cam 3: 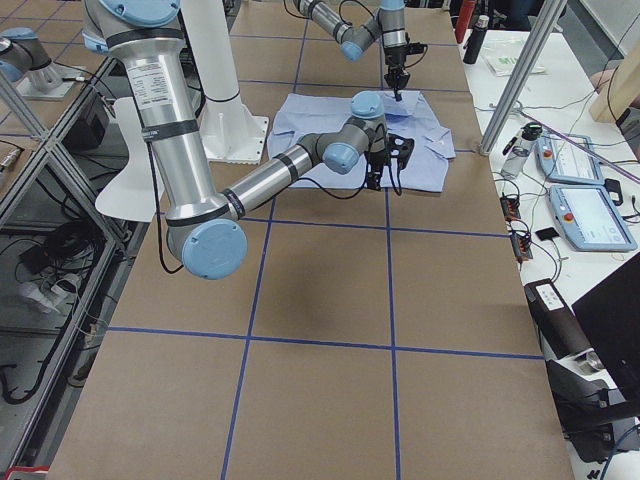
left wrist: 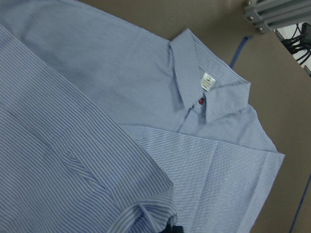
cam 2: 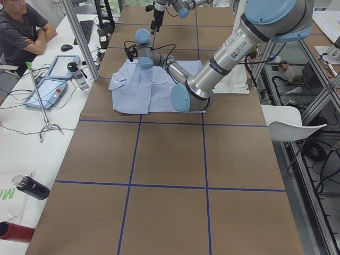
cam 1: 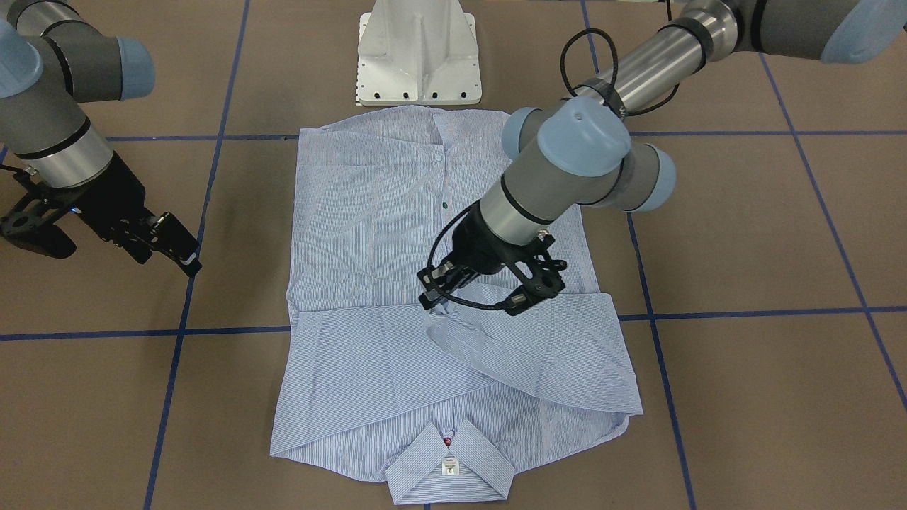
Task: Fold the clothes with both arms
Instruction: 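Fold the sleeve with the left gripper across the shirt toward the collar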
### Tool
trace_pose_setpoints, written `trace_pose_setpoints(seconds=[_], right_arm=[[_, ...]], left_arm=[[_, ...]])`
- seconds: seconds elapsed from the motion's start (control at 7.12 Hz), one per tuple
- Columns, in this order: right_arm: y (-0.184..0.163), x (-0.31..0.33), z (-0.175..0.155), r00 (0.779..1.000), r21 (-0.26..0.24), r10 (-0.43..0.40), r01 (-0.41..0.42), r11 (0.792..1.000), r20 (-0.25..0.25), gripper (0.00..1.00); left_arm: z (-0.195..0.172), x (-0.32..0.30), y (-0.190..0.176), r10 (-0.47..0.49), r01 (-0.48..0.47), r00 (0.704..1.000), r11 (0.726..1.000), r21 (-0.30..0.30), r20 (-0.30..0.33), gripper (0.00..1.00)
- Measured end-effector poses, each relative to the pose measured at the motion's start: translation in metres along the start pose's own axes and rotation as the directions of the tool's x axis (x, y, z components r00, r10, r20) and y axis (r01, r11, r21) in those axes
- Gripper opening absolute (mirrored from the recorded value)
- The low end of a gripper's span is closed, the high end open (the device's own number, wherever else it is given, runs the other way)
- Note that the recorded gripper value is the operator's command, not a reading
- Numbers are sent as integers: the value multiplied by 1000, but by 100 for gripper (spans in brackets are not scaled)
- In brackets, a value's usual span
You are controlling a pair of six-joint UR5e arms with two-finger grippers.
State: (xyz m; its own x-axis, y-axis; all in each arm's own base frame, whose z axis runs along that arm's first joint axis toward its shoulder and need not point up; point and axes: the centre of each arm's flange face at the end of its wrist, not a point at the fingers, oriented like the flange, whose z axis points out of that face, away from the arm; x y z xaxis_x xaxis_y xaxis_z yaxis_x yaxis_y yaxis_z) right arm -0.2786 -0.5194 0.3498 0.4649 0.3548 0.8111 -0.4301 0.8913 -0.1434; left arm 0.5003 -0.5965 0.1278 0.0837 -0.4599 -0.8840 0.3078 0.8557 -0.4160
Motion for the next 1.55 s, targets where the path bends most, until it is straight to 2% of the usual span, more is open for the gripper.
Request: trace_pose_setpoints(seconds=[0.42, 0.56, 0.7, 0.84, 0.98, 1.12, 1.26, 1.4, 1.55], right_arm=[[-1, -4, -2, 1000, 8, -3, 3, 1000, 5, 100], [-1, -4, -2, 1000, 8, -3, 3, 1000, 5, 100], [0, -5, -2, 1000, 10, -3, 3, 1000, 5, 100], [-1, -5, -2, 1000, 15, -3, 3, 1000, 5, 100], [-1, -4, -2, 1000, 19, 1, -1, 1000, 4, 100], [1, -3, -4, 1000, 20, 7, -7, 1000, 6, 100], [8, -3, -6, 1000, 15, 29, -29, 999, 12, 100], [25, -10, -4, 997, -4, 75, -75, 997, 20, 100], [56, -21, -1, 991, -31, 130, -130, 991, 29, 100]], left_arm=[[9, 25, 31, -4, 4, 999, 1000, -2, -35, 0], [14, 25, 39, 0, 0, 999, 1000, 2, -40, 3], [20, 23, 47, 4, -4, 999, 1000, 6, -44, 46], [24, 22, 53, 10, -9, 999, 1000, 9, -50, 77], [26, 21, 57, 13, -13, 998, 1000, 9, -55, 94], [27, 21, 60, 16, -16, 998, 1000, 7, -58, 99], [26, 23, 62, 21, -21, 998, 1000, 5, -63, 99], [21, 24, 63, 30, -30, 997, 1000, 3, -71, 98], [8, 15, 62, 41, -41, 996, 999, 3, -81, 98]])
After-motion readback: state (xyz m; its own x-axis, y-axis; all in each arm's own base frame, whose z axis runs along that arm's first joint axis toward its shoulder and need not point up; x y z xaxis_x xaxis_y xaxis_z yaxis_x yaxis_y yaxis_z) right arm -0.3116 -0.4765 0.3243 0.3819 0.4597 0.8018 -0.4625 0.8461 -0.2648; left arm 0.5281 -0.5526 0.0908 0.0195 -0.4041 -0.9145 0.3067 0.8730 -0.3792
